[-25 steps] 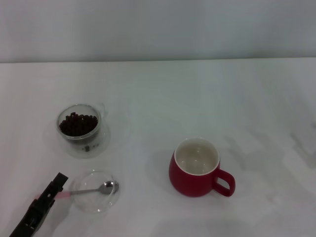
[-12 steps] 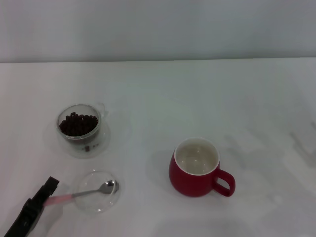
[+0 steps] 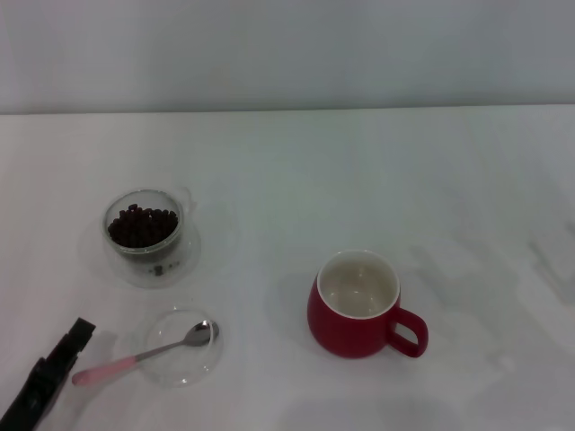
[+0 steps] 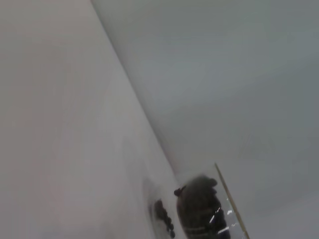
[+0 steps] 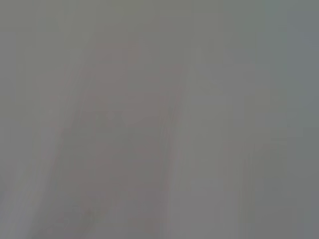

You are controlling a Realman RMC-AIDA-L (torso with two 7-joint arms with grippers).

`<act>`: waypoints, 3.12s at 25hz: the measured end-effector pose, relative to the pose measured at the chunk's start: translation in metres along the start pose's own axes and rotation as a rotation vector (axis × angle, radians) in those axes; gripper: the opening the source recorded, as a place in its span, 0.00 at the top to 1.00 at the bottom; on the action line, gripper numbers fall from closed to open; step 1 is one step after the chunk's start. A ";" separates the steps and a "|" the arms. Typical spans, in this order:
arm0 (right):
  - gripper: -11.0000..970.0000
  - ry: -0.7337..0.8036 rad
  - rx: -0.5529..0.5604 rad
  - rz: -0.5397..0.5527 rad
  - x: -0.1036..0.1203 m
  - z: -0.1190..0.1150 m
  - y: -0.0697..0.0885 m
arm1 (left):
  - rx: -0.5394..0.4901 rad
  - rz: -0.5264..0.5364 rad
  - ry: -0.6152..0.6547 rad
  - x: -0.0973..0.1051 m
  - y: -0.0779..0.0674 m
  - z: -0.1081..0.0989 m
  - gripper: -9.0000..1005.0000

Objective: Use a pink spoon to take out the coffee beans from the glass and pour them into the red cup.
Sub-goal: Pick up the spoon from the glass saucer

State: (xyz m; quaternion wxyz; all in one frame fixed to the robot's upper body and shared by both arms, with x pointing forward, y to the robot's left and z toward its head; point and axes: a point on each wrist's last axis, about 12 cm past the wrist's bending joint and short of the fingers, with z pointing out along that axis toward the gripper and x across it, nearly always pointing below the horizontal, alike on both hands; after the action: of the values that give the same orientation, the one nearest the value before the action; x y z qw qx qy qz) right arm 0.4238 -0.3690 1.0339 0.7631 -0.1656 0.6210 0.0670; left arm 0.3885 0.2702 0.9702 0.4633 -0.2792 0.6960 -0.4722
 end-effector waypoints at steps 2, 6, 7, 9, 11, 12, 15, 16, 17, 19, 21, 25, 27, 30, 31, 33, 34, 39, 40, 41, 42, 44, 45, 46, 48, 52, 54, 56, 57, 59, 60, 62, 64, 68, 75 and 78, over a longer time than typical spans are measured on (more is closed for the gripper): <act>0.28 0.002 0.000 -0.002 0.000 0.000 0.000 | 0.009 0.008 -0.005 -0.002 -0.001 0.001 0.79; 0.28 0.003 0.000 -0.002 0.000 0.000 0.000 | 0.019 0.034 -0.013 -0.005 -0.001 0.000 0.79; 0.28 0.003 0.000 -0.002 0.000 0.000 0.000 | 0.020 0.043 -0.014 -0.005 -0.001 0.000 0.79; 0.28 0.002 0.000 -0.002 0.000 0.000 0.000 | 0.026 0.060 -0.017 -0.006 -0.001 0.000 0.79; 0.28 0.002 0.000 -0.002 0.000 0.000 0.000 | 0.026 0.083 -0.027 -0.008 -0.001 -0.003 0.79; 0.28 0.002 0.000 -0.002 0.000 0.000 0.000 | 0.026 0.083 -0.027 -0.008 -0.001 -0.003 0.78; 0.28 0.004 0.000 -0.001 0.001 0.000 0.000 | 0.023 0.110 -0.066 -0.013 0.001 -0.011 0.78; 0.28 0.005 0.001 -0.001 0.001 0.000 0.000 | 0.018 0.119 -0.084 -0.015 0.003 -0.015 0.78; 0.28 0.006 0.001 -0.001 0.001 0.000 0.000 | 0.020 0.132 -0.111 -0.017 0.003 -0.020 0.78; 0.28 0.011 0.003 -0.001 0.001 0.000 0.000 | 0.027 0.147 -0.136 -0.019 0.002 -0.025 0.78; 0.28 0.014 0.003 -0.001 0.002 0.001 0.000 | 0.039 0.162 -0.153 -0.019 0.001 -0.030 0.78; 0.28 0.016 0.002 -0.002 0.002 0.003 -0.001 | 0.049 0.193 -0.146 -0.016 -0.001 -0.033 0.78; 0.28 0.018 0.002 -0.003 0.002 0.004 -0.001 | 0.070 0.224 -0.126 -0.011 -0.003 -0.034 0.78; 0.28 0.020 0.001 -0.004 0.003 0.006 -0.001 | 0.118 0.280 -0.094 -0.004 -0.009 -0.035 0.78; 0.28 0.021 0.001 -0.004 0.003 0.007 -0.001 | 0.137 0.303 -0.080 0.000 -0.011 -0.036 0.78; 0.28 0.023 0.001 -0.004 0.003 0.007 -0.001 | 0.171 0.341 -0.054 0.005 -0.015 -0.036 0.79; 0.28 0.023 0.000 -0.004 0.003 0.008 -0.001 | 0.194 0.361 -0.036 0.009 -0.018 -0.035 0.79; 0.28 0.023 -0.001 -0.004 0.003 0.009 -0.001 | 0.256 0.397 0.024 0.016 -0.024 -0.031 0.79; 0.28 0.023 -0.002 -0.004 0.003 0.009 -0.001 | 0.260 0.393 0.034 0.018 -0.025 -0.029 0.79; 0.28 0.022 -0.002 -0.004 0.003 0.009 -0.001 | 0.258 0.390 0.043 0.019 -0.025 -0.028 0.79; 0.28 0.021 -0.002 -0.004 0.003 0.009 -0.001 | 0.256 0.387 0.052 0.020 -0.024 -0.028 0.79; 0.28 0.020 -0.002 -0.004 0.003 0.009 -0.001 | 0.242 0.373 0.066 0.021 -0.023 -0.027 0.79; 0.28 0.019 -0.003 -0.004 0.003 0.009 -0.001 | 0.235 0.364 0.071 0.022 -0.023 -0.026 0.79; 0.28 0.019 -0.003 -0.003 0.003 0.009 0.000 | 0.230 0.356 0.074 0.023 -0.023 -0.026 0.79; 0.28 0.018 -0.003 -0.003 0.003 0.009 0.000 | 0.218 0.336 0.085 0.025 -0.022 -0.025 0.79; 0.28 0.017 -0.003 -0.004 0.003 0.008 0.000 | 0.184 0.309 0.108 0.026 -0.018 -0.024 0.79; 0.28 0.017 -0.003 -0.004 0.003 0.008 0.000 | 0.160 0.296 0.114 0.028 -0.016 -0.024 0.79; 0.28 0.017 -0.003 -0.004 0.003 0.008 0.000 | 0.138 0.280 0.123 0.029 -0.013 -0.023 0.79; 0.28 0.017 -0.003 -0.004 0.003 0.008 0.000 | 0.128 0.272 0.129 0.029 -0.012 -0.023 0.79; 0.28 0.017 -0.004 -0.004 0.003 0.008 0.000 | 0.107 0.245 0.142 0.029 -0.010 -0.021 0.79; 0.28 0.016 -0.005 -0.004 0.003 0.008 0.000 | 0.100 0.234 0.146 0.029 -0.009 -0.020 0.79; 0.28 0.016 -0.005 -0.004 0.003 0.008 0.000 | 0.093 0.221 0.152 0.028 -0.008 -0.019 0.79; 0.28 0.016 -0.005 -0.003 0.003 0.009 0.000 | 0.090 0.219 0.154 0.028 -0.008 -0.018 0.79; 0.28 0.016 -0.006 -0.003 0.003 0.009 0.000 | 0.076 0.214 0.144 0.028 -0.007 -0.019 0.78; 0.28 0.016 -0.005 0.000 0.003 0.009 0.000 | 0.038 0.189 0.130 0.025 -0.003 -0.020 0.78; 0.28 0.016 -0.005 0.001 0.003 0.009 0.001 | 0.033 0.187 0.132 0.025 -0.002 -0.020 0.78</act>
State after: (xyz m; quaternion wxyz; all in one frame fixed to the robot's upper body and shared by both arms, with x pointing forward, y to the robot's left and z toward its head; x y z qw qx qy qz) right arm 0.4321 -0.3658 1.0325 0.7577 -0.1677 0.6270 0.0677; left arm 0.3599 0.2568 0.9649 0.4631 -0.1738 0.7399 -0.4559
